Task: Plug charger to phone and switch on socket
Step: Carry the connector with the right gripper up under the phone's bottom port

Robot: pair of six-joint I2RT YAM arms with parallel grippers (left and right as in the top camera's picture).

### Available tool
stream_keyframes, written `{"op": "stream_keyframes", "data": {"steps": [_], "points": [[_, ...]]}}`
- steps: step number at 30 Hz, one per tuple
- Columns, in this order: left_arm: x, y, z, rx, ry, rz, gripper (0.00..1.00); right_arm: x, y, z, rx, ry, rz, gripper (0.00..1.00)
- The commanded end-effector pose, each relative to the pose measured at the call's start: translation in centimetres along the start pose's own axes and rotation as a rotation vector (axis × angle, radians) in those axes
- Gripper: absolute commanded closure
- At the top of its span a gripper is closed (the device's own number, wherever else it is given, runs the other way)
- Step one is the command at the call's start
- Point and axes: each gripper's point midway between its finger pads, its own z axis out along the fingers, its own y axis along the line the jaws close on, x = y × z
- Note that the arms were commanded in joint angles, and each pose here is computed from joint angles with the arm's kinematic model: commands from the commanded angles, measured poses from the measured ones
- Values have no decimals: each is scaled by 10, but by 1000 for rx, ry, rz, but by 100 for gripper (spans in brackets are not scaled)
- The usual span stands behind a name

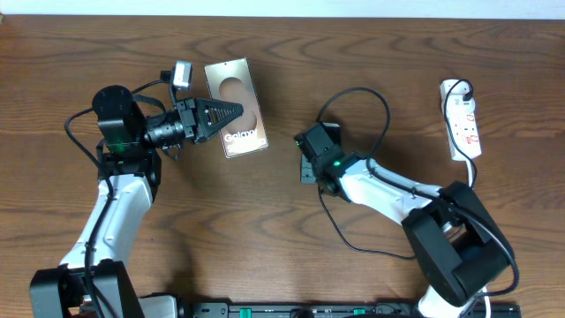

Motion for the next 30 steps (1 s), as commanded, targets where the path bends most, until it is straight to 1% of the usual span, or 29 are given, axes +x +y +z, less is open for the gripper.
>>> {"op": "stream_keyframes", "data": {"steps": [1,2,3,4,5,8,10,13,17,20,22,24,27,30], "points": [[2,-13,0,25,32,63,92,32,-15,26,68,99,44,65],[3,-13,0,28,39,63,92,38,-20,32,89,122,58,68],[4,-14,-1,30,41,63,92,43,-23,36,95,141,63,80],[4,-13,-1,30,41,63,92,47,-24,39,98,156,65,94],[4,-14,-1,30,41,63,93,50,-24,41,89,174,68,99],[4,-13,-1,29,41,55,92,55,-18,39,51,208,67,99],[4,-14,-1,29,41,52,93,52,-9,32,-5,219,21,99],[4,-13,-1,29,41,52,93,44,7,4,-123,235,-39,99],[4,-13,-1,29,41,52,93,32,39,-74,-399,227,-201,99],[2,-13,0,23,29,52,93,30,61,-142,-612,163,-342,99],[0,-12,0,18,18,53,93,33,68,-174,-698,124,-410,99],[0,-12,3,16,16,53,92,38,72,-203,-756,87,-461,99],[8,-15,14,27,45,54,93,42,76,-233,-799,35,-490,99],[10,-15,25,24,44,56,92,39,79,-241,-817,10,-479,99]]}}
